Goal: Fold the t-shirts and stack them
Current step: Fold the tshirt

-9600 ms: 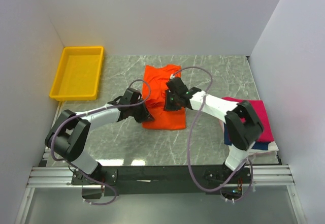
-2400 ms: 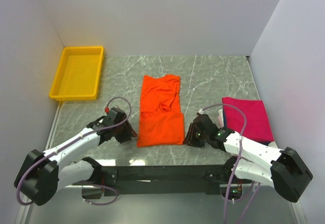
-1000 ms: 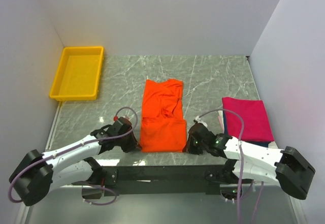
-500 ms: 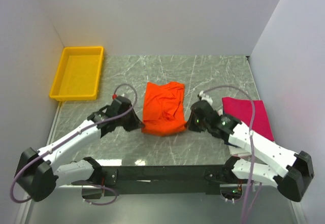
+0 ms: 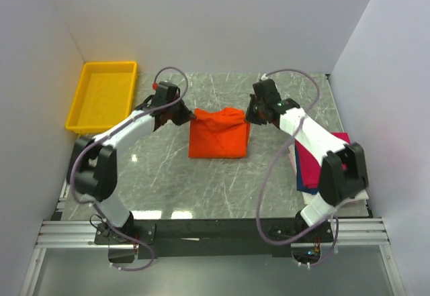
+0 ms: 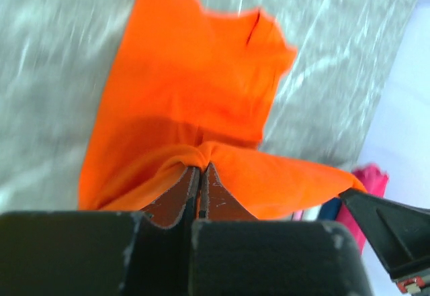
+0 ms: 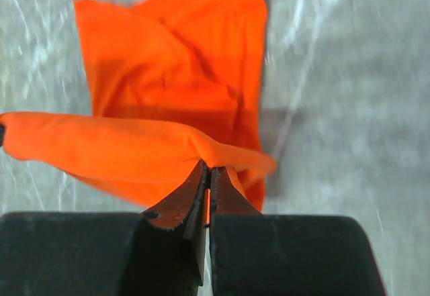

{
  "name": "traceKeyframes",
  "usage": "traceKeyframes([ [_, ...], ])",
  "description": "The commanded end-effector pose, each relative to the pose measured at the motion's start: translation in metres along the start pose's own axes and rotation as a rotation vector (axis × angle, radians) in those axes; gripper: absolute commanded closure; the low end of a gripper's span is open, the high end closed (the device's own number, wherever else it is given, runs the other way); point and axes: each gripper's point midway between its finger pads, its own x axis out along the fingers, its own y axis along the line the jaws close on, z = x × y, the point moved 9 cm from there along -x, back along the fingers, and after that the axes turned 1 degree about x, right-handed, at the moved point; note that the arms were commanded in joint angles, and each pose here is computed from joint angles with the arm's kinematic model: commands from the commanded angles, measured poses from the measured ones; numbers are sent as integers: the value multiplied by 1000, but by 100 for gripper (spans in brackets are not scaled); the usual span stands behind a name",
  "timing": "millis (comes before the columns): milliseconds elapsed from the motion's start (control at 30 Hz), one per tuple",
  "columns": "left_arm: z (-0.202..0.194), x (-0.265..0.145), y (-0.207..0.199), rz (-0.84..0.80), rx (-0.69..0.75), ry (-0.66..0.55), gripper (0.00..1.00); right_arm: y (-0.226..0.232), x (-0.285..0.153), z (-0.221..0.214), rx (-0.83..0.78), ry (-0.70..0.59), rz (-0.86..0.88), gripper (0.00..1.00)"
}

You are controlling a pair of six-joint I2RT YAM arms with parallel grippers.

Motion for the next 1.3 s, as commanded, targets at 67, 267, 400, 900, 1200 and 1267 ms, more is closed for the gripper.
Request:
traceKeyframes([
  [67,46,49,-20,-59,25,-60,100,8,44,52,-10,-39,102,100],
  [267,87,115,-23,-134,47,-26,85,5,112,88,12,4,104,82],
  [400,110,124,-21,-248,31,-37,50,-1,134,114,11,5,65,47],
  [900,31,40,40,105,18,-49,65,-16,42,-2,13,37,5,46],
  [1200,-10,47,62,147,63,21,51,-9,69,-37,-32,101,-42,46],
  [1267,-15,52,61,140,76,34,50,-7,78,-40,-33,120,-49,47],
])
